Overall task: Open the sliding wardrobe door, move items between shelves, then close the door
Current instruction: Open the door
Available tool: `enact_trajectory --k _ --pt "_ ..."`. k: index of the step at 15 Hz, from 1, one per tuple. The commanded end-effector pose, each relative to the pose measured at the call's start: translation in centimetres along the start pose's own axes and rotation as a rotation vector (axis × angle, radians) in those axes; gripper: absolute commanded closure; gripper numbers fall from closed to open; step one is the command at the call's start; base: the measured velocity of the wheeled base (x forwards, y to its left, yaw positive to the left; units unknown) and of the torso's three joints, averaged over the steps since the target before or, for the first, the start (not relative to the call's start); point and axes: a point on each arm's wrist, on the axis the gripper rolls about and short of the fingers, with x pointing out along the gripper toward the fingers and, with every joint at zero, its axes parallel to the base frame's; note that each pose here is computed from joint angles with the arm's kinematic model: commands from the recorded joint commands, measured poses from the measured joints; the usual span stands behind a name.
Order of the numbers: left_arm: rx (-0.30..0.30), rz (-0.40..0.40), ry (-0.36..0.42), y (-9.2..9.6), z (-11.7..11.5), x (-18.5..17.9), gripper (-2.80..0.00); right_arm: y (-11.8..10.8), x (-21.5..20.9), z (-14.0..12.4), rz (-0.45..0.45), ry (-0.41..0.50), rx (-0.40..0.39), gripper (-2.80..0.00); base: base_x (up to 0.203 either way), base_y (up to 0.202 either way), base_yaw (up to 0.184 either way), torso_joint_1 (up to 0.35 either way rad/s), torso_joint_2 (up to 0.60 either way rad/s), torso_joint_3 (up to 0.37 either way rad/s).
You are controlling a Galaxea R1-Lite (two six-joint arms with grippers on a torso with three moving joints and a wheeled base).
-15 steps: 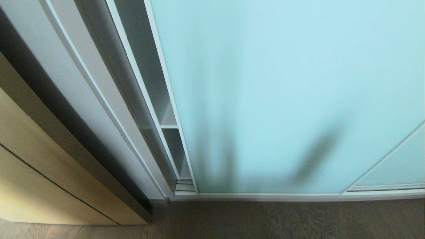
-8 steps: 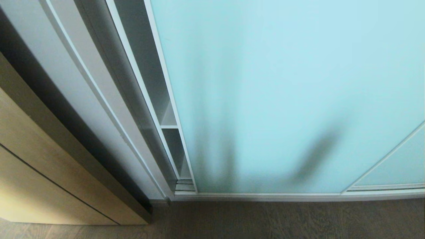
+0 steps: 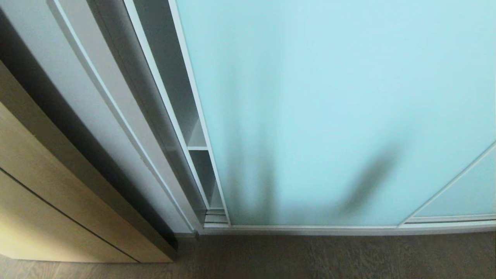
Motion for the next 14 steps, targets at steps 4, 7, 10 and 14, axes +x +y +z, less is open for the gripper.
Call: enact_trajectory --k 4,7,10,14 --pt "0.003 -0.143 -0.086 0.3 12.0 -0.8 0.00 0.0 0.0 0.0 0.000 0.002 -0.001 0.00 0.000 0.000 0.000 0.000 0.00 0.000" --pt "-0.068 -0.285 -0.044 0.4 18.5 2.5 0.00 0.0 0.0 0.0 0.000 0.002 0.001 0.00 0.000 0.000 0.000 0.000 0.00 0.000" --pt "-0.127 -0.482 0.028 0.4 21.4 6.4 0.00 0.0 0.0 0.0 0.000 0.002 0.001 0.00 0.000 0.000 0.000 0.000 0.00 0.000" --pt "-0.163 -0.681 0.098 0.4 23.9 11.5 0.00 0.0 0.0 0.0 0.000 0.002 0.001 0.00 0.000 0.000 0.000 0.000 0.00 0.000"
